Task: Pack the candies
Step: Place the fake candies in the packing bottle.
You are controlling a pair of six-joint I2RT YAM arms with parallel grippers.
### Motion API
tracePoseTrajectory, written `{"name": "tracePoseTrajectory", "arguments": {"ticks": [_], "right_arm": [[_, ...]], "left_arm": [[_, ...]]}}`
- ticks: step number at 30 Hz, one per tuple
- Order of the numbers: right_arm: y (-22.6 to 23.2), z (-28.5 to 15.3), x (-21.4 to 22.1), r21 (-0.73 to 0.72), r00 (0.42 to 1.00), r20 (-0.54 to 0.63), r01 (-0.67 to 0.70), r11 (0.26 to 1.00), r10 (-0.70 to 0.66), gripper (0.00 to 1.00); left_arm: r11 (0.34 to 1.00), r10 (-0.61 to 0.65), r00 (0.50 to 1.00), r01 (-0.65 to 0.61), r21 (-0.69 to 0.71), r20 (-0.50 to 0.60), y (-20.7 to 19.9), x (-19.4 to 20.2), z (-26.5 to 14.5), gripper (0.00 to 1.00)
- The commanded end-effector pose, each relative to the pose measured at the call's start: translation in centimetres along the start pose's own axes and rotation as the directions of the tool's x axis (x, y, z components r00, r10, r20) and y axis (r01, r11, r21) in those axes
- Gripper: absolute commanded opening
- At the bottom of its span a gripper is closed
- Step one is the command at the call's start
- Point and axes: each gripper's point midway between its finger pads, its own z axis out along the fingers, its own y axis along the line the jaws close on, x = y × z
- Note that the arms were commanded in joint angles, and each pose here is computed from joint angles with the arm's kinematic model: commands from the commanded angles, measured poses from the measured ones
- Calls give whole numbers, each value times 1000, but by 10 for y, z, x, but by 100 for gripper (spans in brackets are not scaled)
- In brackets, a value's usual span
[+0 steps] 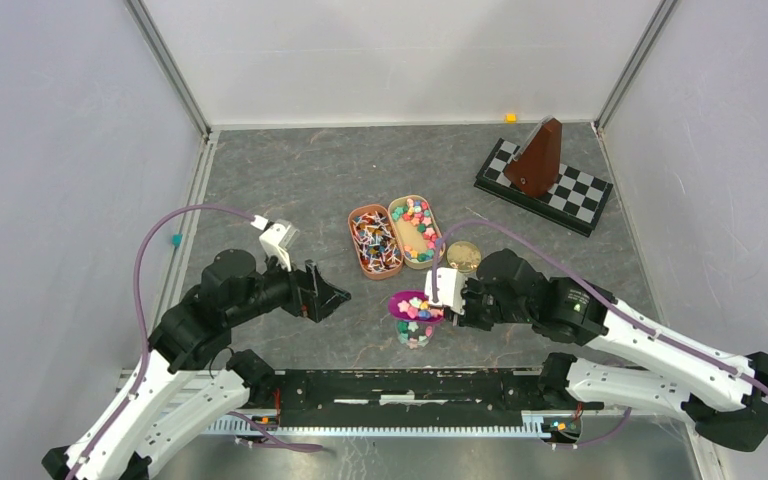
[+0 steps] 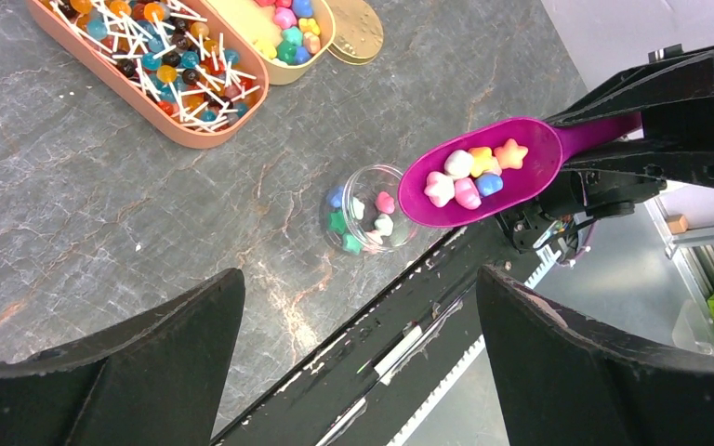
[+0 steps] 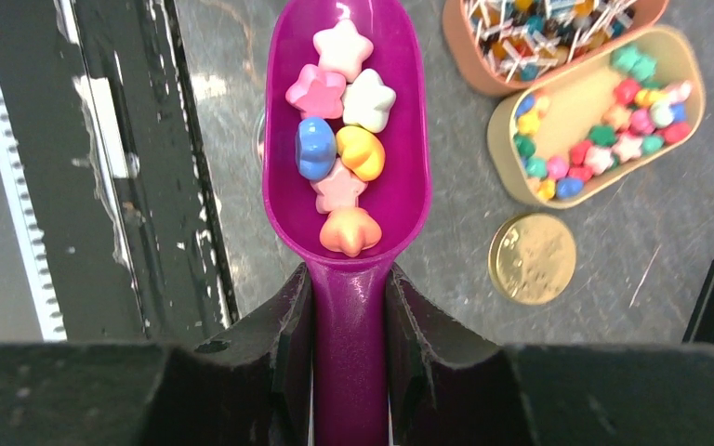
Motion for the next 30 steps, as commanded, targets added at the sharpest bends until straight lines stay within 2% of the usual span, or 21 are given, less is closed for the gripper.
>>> {"name": "tracePoseTrajectory", "arguments": {"ticks": [1,18,30], "right_arm": [[0,-11,6,14,998,-54,-35,999,35,0],[1,-15,12,41,978,-124,-164,986,168,0],[9,-14,26,61,931,-228,-280,958,286,0]], "left_arm": [[1000,3,1000,-3,-8,21,1,-2,-4,100],[1000,15,1000,-15,-8,21,5,2,-2,100],[1000,27,999,-27,9,33,3,2,-3,100]]}}
